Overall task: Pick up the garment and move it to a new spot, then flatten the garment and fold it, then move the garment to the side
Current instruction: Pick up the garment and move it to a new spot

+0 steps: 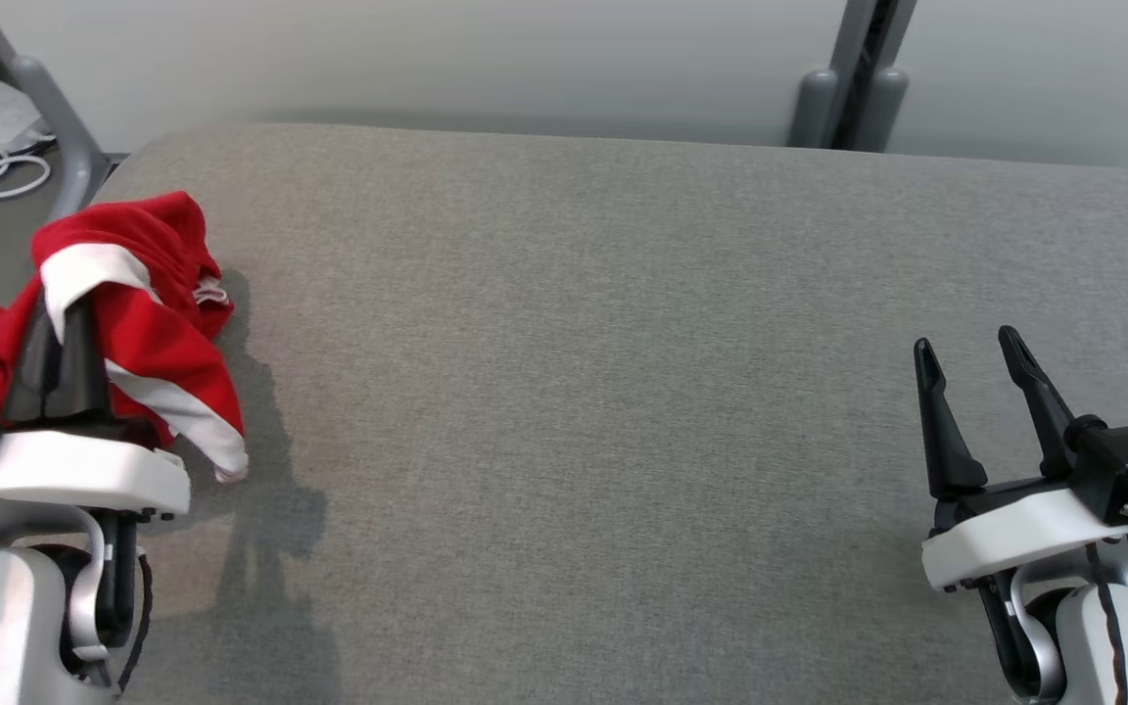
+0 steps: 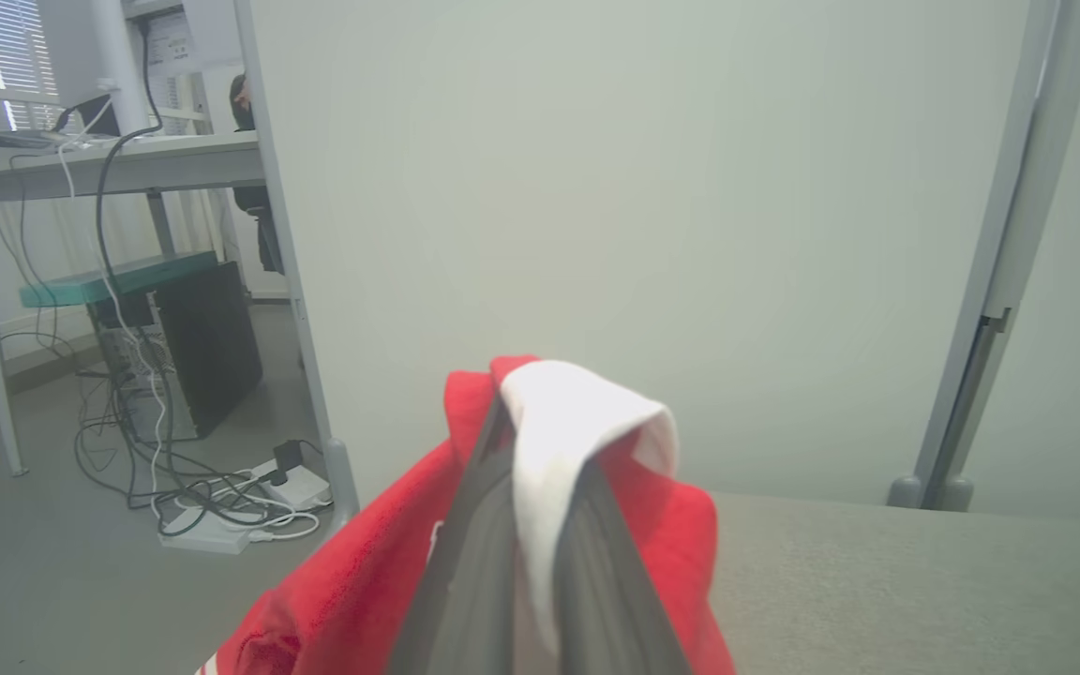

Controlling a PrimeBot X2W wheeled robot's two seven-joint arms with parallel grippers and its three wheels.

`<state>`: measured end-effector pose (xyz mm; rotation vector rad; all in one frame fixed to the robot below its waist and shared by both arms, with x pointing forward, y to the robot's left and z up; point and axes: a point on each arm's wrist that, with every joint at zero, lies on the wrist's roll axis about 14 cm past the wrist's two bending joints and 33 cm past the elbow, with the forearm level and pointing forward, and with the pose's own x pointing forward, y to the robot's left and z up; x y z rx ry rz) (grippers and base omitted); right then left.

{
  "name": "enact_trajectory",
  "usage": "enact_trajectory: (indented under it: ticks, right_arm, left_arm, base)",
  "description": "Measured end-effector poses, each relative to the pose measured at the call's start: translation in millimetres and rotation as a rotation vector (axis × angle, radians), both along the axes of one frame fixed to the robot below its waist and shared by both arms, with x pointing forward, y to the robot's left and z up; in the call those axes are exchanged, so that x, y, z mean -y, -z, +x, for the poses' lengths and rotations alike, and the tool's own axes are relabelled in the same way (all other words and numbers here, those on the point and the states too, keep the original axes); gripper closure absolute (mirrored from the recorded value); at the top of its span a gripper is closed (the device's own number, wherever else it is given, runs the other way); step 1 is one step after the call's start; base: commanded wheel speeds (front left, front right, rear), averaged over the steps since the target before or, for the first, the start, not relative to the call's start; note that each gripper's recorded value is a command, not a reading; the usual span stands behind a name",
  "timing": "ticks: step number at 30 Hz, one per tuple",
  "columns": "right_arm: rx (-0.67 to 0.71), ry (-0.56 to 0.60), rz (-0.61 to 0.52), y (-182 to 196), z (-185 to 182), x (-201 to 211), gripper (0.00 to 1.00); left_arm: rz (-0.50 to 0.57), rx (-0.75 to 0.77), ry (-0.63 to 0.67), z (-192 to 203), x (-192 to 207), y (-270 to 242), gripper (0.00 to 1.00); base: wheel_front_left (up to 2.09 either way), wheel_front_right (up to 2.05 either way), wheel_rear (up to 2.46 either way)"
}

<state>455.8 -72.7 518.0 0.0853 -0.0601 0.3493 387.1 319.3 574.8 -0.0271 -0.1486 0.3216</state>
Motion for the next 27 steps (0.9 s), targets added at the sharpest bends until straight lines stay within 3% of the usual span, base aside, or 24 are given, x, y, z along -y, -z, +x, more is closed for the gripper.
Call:
enact_trajectory:
  ticks: [8,19,23,27]
  right_arm:
    - [0.009,0.102,0.022,-5.9,-15.8,40.7,0.00]
    - [0.002,0.319,0.032,-1.3,-44.8,120.3,0.00]
    - [-0.021,0.382,0.035,7.8,-52.4,141.9,0.00]
    - [-0.060,0.404,0.038,23.2,-52.3,148.6,0.00]
  left_arm:
    - [-0.003,0.013,0.296,21.5,103.0,-15.3,1.00]
    - [-0.028,0.018,0.852,41.4,287.5,-18.6,1.00]
    - [-0.022,-0.103,0.976,39.0,326.5,18.9,1.00]
    - [-0.021,-0.299,0.995,36.5,330.5,82.2,1.00]
  base:
    - [0.00,0.00,0.00]
    - [0.00,0.00,0.00]
    - [0.00,0.00,0.00]
    - [0.00,0.00,0.00]
